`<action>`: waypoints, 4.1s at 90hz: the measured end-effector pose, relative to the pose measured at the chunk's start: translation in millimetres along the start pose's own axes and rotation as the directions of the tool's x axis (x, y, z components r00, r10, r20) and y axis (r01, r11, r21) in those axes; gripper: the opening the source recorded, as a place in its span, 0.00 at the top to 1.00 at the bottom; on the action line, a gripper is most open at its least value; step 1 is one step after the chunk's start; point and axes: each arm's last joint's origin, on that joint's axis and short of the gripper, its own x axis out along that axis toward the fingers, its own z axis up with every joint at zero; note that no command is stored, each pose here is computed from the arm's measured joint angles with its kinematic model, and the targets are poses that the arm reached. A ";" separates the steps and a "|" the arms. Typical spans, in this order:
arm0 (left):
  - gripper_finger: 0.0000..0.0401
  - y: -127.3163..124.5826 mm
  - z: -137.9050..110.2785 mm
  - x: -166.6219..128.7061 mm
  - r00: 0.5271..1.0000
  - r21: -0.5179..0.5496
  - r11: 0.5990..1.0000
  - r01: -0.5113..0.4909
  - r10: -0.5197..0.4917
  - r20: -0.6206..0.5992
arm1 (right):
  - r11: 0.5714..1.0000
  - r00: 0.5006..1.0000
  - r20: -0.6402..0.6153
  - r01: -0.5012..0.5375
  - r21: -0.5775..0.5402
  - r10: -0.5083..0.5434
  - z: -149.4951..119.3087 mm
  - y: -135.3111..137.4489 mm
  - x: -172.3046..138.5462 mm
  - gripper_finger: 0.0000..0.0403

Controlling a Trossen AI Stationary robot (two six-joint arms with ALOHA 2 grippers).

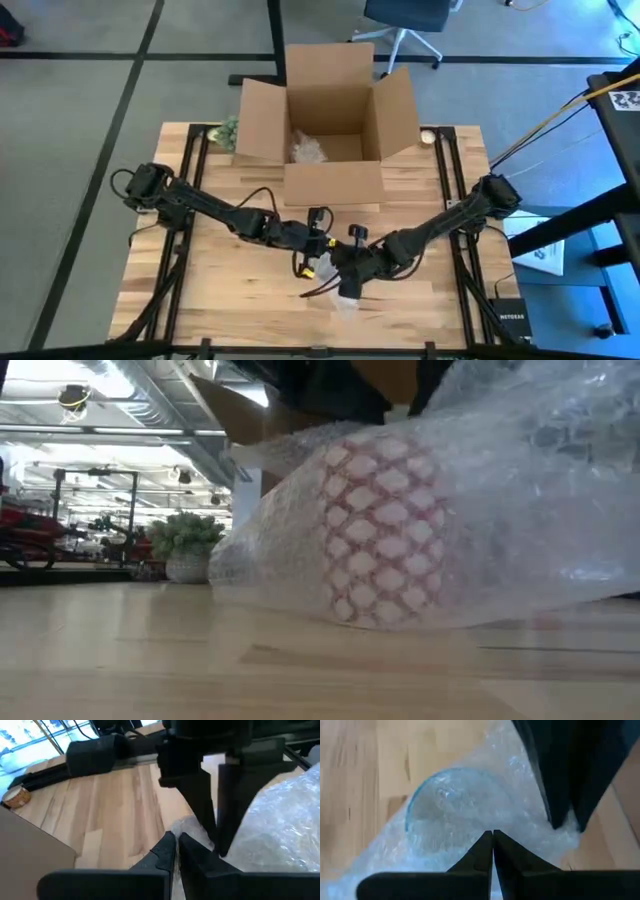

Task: Wrap mug
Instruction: Wrap the red mug with the bubble wrap

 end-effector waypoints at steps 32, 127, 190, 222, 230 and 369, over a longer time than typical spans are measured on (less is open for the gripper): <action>0.91 -6.4 15.6 -6.1 0.999 0.010 1.000 0.018 -0.018 0.044 | 0.999 0.999 -0.022 -0.028 -0.024 0.027 -3.2 7.7 24.2 1.00; 0.68 24.0 -36.5 -28.5 0.995 -0.216 0.974 -0.068 0.050 -0.087 | 0.998 0.999 -0.039 -0.030 -0.057 0.028 -3.8 8.2 27.5 1.00; 0.68 -35.1 -34.3 6.9 0.990 -0.153 0.979 0.138 -0.135 0.031 | 0.998 0.999 -0.020 -0.027 -0.059 0.026 -2.4 8.8 27.8 1.00; 0.68 -37.1 -40.7 14.1 0.993 -0.177 0.978 0.114 -0.115 0.008 | 0.995 0.992 -0.112 -0.060 -0.079 0.051 23.7 6.4 -21.4 1.00; 0.68 -37.0 -41.0 14.1 0.993 -0.191 0.975 0.113 -0.114 0.005 | 0.995 0.993 -0.115 -0.041 -0.094 0.030 32.2 4.8 -36.3 1.00; 0.68 -32.7 -45.1 20.1 0.994 -0.207 0.972 0.112 -0.113 0.009 | 0.991 0.989 -0.144 -0.033 -0.129 0.014 41.3 30.0 -62.4 1.00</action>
